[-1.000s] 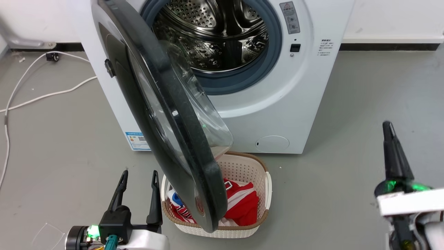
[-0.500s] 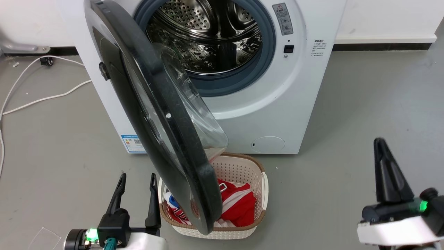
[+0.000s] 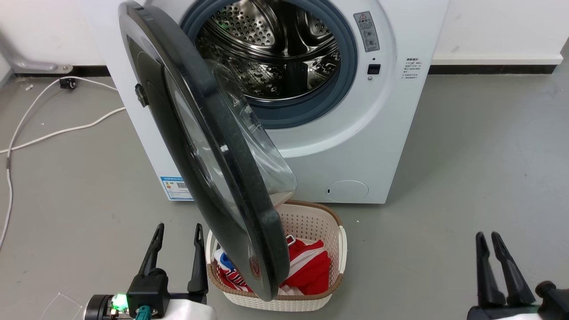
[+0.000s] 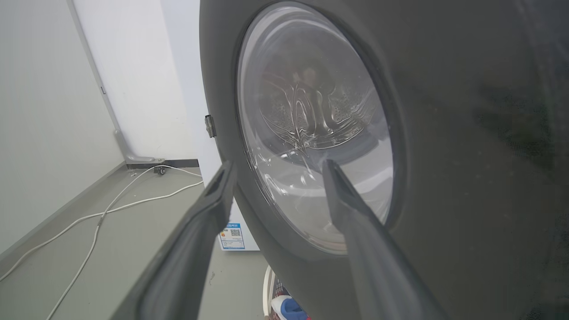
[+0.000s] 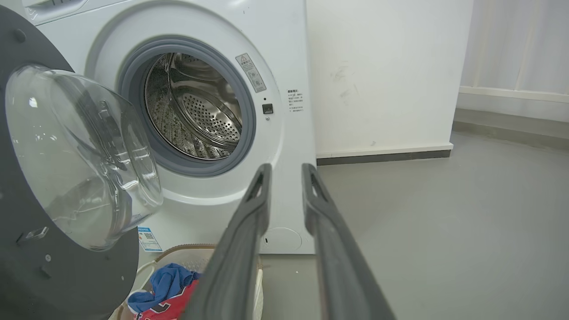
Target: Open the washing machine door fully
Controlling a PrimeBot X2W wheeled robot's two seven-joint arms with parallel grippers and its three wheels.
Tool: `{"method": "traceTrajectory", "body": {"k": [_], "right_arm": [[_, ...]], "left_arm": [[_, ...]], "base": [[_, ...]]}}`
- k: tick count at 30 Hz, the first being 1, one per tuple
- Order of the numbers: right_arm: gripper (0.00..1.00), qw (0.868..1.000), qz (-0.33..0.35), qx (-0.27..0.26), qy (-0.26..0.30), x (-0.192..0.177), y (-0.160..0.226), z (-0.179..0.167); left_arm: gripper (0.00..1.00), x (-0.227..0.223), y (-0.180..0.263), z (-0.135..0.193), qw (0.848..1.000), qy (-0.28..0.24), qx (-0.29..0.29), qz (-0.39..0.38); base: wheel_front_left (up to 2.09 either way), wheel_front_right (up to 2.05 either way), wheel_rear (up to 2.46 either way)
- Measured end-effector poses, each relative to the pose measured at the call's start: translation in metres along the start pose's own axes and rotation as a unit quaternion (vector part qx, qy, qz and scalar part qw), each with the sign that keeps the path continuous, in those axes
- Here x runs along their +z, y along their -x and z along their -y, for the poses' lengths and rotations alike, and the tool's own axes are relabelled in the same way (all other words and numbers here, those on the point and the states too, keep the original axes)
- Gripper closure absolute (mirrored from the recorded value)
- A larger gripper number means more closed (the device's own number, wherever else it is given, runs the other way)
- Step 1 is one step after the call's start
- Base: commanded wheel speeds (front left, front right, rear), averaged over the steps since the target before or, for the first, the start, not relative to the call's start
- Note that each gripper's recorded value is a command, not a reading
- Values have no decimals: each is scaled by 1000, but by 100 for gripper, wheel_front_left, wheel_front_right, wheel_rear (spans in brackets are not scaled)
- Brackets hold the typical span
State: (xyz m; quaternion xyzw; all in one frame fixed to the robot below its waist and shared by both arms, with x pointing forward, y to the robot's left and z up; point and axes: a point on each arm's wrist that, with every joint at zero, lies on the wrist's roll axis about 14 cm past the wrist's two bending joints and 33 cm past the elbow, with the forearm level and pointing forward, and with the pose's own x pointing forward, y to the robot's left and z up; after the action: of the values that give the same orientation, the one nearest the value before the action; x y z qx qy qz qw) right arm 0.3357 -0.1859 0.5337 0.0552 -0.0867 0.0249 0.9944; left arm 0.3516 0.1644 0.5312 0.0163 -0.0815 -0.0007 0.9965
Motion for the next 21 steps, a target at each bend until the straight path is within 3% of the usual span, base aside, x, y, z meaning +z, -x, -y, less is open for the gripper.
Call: {"method": "traceTrajectory", "body": {"k": [1,2,21], "right_arm": [[26,1000,-4,-1,-4,-3,2,0],[0,1000,-8,-3,-8,-5,4,1],[0,999,-27,-6,-25,-17,12,0]], "left_arm": [[0,0,0,0,1000,0,0,0],[0,1,1,0,1000,0,0,1],[0,1,5,-5,1000,4,10,0]], "base": [[0,0,0],[0,0,0],[0,0,0]]}}
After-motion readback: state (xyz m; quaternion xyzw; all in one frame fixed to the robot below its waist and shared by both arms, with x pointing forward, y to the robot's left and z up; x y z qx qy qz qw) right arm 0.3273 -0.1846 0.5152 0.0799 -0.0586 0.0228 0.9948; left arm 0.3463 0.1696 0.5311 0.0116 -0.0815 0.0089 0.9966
